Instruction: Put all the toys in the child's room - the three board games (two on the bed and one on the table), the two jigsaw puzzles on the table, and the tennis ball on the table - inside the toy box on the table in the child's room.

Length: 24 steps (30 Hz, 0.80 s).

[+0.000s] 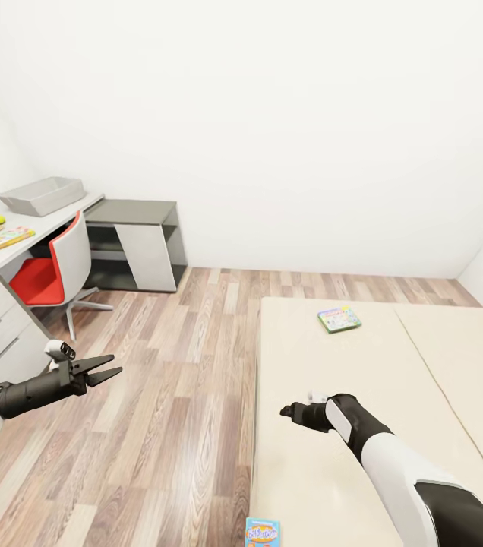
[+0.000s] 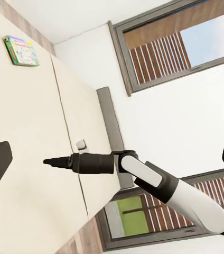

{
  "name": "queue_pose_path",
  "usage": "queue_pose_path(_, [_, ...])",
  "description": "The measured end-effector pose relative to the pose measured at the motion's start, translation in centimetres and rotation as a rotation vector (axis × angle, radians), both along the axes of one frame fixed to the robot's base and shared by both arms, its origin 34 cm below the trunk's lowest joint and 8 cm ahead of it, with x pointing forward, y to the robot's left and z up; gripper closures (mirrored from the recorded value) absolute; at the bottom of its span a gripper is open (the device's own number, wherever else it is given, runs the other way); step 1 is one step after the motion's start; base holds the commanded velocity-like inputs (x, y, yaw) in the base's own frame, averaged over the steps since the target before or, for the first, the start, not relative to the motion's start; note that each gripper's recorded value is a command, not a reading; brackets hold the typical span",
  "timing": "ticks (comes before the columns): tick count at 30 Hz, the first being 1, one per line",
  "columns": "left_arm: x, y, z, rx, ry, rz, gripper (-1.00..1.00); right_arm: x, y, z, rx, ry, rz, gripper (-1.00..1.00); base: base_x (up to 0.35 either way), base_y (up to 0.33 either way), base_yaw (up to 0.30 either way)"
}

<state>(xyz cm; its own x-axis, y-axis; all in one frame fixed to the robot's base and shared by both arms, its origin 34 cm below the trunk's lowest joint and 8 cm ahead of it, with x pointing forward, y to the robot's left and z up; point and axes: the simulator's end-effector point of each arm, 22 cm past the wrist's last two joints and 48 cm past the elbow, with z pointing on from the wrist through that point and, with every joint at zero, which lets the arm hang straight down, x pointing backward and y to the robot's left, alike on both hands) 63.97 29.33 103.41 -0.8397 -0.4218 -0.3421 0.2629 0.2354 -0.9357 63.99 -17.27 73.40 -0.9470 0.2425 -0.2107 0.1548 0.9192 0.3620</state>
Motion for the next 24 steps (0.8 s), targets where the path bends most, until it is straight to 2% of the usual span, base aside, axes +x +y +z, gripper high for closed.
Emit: queue_pose_path(24, [-0.2, 0.0, 2.1, 0.000, -0.039, 0.000, -1.00, 1.0, 0.1, 2.1, 0.000, -0.039, 0.001, -1.00, 0.000, 0.000, 0.000])
